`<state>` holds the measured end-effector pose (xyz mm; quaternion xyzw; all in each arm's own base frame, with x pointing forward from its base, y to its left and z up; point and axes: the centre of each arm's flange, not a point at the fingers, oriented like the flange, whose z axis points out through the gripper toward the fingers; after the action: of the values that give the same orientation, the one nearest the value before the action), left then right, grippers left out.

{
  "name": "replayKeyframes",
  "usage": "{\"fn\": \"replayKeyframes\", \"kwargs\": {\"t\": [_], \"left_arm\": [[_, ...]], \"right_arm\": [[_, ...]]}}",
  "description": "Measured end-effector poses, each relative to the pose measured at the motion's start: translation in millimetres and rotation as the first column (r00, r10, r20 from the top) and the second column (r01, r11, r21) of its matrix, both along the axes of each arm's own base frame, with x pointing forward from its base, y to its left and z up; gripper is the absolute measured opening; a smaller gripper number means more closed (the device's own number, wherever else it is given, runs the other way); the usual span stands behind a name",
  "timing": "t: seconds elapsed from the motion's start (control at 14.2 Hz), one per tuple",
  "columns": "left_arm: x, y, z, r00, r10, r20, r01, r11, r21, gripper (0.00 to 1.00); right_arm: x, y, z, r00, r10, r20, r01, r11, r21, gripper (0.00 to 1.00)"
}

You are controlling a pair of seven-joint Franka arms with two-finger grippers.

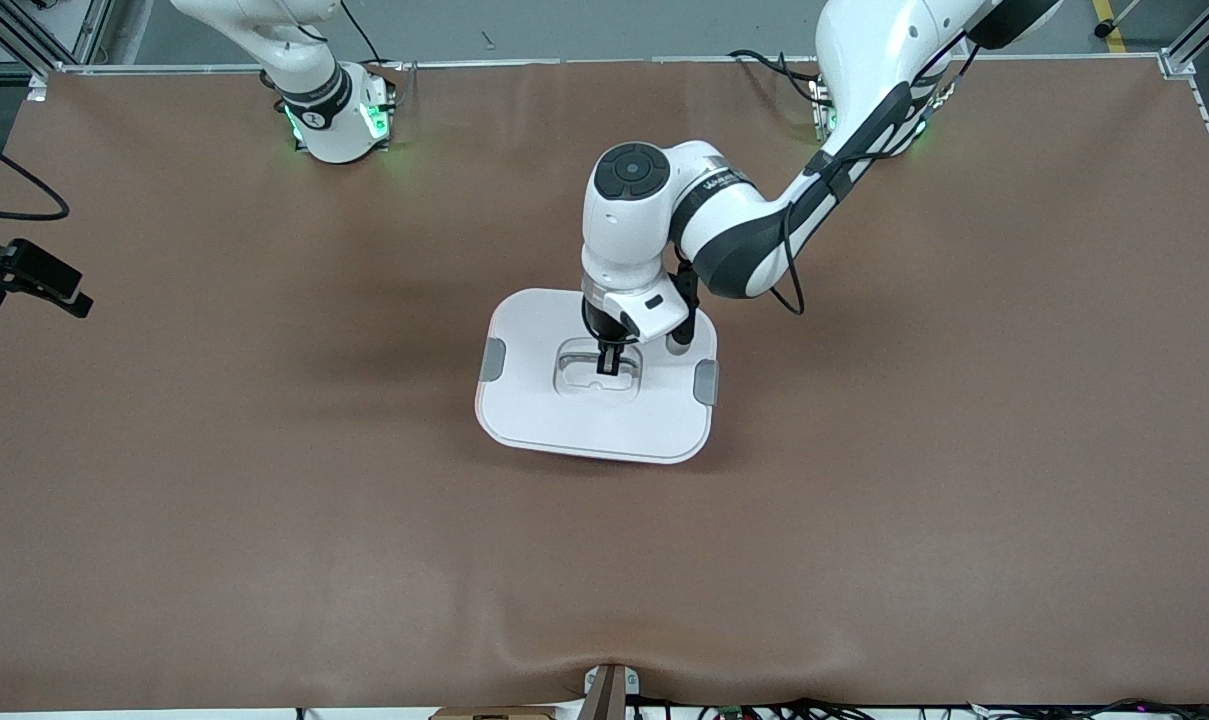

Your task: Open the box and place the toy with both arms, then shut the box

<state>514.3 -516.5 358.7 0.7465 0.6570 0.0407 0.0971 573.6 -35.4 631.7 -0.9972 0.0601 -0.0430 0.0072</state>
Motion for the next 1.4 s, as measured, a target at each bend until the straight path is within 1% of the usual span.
{"fn": "replayKeyframes", "kwargs": {"t": [0.49,0.84,1.4], "left_arm": [[-1.6,-3.1,-0.4,0.997,0.071,-0.004,-0.071,0.997,-0.021,0.07],[-12.3,-13.4,-0.5,0.997,0.072,-0.006,-0.072,0.997,-0.025,0.07],[-14.9,-12.9,-6.0,0.998,0.067,-0.010,-0.067,0.998,-0.013,0.07]], "right_arm": [[0.6,-0.5,-1.2,1.000,0.004,-0.002,-0.004,1.000,0.000,1.00],[0.4,-0.7,-1.4,1.000,0.009,-0.004,-0.009,1.000,-0.001,1.00],[0.4,-0.8,-1.4,1.000,0.010,-0.004,-0.010,1.000,-0.001,1.00]]}}
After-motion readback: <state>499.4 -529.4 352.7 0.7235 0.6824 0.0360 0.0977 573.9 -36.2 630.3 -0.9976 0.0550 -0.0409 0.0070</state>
